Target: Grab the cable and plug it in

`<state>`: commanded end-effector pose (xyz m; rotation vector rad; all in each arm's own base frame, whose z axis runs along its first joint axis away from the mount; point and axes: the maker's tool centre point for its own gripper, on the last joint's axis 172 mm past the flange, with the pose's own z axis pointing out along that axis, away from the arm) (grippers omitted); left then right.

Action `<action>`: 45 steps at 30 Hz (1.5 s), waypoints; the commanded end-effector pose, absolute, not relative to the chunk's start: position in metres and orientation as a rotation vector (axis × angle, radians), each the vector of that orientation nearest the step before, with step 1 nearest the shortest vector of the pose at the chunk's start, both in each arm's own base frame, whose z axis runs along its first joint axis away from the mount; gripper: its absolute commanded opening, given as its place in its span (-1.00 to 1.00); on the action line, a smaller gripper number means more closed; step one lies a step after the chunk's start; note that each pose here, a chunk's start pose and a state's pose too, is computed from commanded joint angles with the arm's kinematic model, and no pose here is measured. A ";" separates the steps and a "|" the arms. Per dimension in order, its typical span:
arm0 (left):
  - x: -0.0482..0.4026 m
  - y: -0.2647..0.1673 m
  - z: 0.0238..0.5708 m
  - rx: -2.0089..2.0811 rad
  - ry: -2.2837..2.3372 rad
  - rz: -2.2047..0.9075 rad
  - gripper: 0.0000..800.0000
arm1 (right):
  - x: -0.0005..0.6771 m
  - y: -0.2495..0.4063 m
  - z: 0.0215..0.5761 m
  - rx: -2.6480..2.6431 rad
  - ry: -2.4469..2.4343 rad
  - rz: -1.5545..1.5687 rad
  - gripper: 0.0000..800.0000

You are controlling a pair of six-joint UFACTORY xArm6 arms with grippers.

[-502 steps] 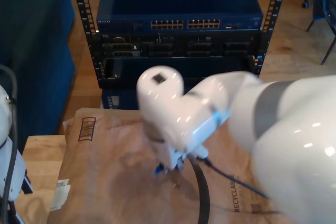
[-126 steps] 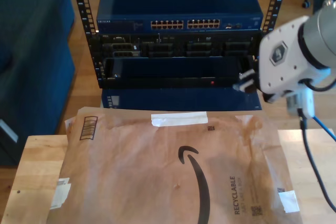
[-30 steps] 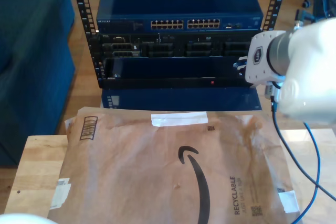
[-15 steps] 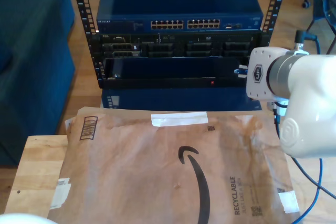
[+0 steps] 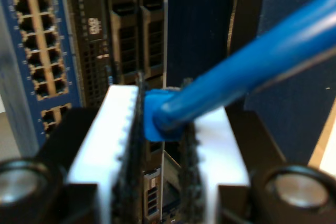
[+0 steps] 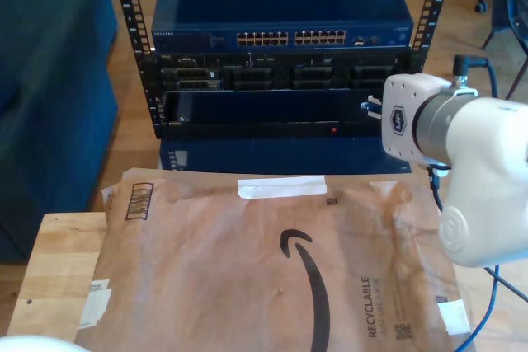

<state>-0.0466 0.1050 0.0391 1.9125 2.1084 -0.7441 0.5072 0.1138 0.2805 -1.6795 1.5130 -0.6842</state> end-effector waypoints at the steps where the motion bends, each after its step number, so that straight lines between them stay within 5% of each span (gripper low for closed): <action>1: -0.047 0.105 0.039 1.913 2.108 -0.744 1.00 | 0.507 0.119 0.280 -1.686 1.503 -0.679 -1.00; 16: -0.047 0.105 0.039 1.913 2.108 -0.744 1.00 | 0.525 0.116 0.332 -1.419 1.292 -0.884 -1.00; 45: -0.047 0.105 0.039 1.912 2.107 -0.745 1.00 | 0.566 0.106 0.312 -1.138 1.217 -1.144 -1.00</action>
